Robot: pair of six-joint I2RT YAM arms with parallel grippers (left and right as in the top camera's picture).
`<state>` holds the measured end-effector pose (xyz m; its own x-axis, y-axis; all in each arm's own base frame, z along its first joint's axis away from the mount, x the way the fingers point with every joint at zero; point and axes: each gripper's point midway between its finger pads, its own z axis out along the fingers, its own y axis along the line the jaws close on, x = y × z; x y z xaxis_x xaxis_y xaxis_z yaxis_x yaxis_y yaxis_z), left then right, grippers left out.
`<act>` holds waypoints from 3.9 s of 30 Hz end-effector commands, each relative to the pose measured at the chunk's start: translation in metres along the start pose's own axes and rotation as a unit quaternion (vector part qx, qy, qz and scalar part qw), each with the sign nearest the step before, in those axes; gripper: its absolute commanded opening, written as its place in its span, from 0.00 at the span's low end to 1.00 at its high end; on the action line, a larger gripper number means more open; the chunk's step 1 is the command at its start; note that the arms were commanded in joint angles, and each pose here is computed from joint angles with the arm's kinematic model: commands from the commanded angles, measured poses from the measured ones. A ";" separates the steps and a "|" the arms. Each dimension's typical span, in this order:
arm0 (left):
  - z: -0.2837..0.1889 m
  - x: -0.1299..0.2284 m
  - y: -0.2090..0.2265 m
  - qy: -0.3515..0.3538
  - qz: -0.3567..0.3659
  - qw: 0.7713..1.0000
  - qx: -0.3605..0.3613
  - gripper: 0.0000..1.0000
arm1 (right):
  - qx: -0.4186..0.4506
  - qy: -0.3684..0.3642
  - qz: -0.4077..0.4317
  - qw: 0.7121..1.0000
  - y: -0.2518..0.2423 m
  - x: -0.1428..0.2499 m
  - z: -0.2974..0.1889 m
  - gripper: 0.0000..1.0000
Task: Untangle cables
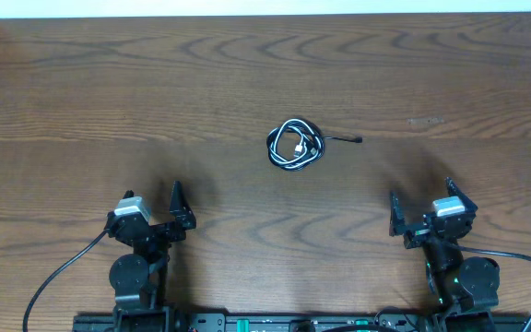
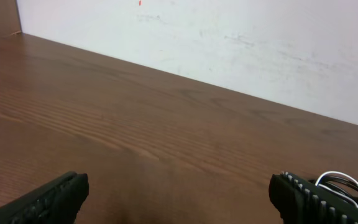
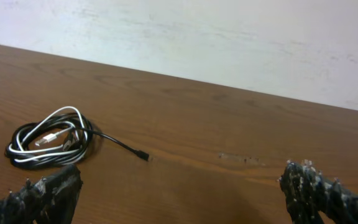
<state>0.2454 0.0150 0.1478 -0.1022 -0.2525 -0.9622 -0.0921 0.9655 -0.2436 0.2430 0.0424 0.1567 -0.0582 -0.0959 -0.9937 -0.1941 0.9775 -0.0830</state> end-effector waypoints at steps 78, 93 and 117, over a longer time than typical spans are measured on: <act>0.024 -0.097 -0.139 0.125 0.078 0.948 0.281 0.98 | -0.092 0.041 0.081 0.992 0.021 -0.086 0.023 0.99; 0.106 -0.076 -0.232 0.339 0.148 0.885 0.281 0.98 | -0.140 0.226 0.067 0.962 0.023 -0.110 0.115 0.99; 0.144 0.031 -0.220 0.505 0.113 0.825 0.226 0.98 | -0.242 0.327 0.158 0.900 0.051 -0.041 0.158 0.87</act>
<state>0.4029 -0.1955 0.1656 -0.8412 0.2401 -0.4844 0.4192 0.8555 -0.3039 0.3872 0.1214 0.1758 -0.7236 -0.0765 -0.6860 -0.4481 0.8080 0.3825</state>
